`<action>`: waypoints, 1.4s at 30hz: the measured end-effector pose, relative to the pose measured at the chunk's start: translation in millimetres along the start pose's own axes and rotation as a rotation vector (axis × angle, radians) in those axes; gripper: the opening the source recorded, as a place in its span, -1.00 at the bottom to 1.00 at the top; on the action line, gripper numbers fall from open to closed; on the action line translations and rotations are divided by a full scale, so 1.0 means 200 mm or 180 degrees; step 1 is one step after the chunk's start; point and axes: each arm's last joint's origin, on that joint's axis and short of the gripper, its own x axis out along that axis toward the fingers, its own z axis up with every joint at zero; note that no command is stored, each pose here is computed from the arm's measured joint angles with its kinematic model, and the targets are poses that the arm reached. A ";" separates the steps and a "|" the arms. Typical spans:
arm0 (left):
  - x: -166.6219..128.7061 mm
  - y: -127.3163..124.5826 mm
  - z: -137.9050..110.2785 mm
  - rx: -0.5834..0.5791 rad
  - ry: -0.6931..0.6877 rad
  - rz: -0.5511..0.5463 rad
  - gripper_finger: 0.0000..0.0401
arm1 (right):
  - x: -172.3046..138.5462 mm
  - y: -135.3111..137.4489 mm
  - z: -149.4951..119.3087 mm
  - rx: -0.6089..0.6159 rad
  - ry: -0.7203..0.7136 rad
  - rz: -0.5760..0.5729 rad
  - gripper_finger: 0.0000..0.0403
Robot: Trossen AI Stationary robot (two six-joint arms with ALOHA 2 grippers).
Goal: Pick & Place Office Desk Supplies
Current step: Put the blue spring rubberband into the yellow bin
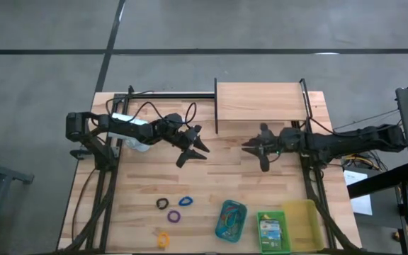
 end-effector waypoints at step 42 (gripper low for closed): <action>0.00 0.00 0.00 -0.0012 0.0017 0.0000 -0.17 | 0.15 -0.25 0.03 -0.0342 -0.0161 0.0300 -0.57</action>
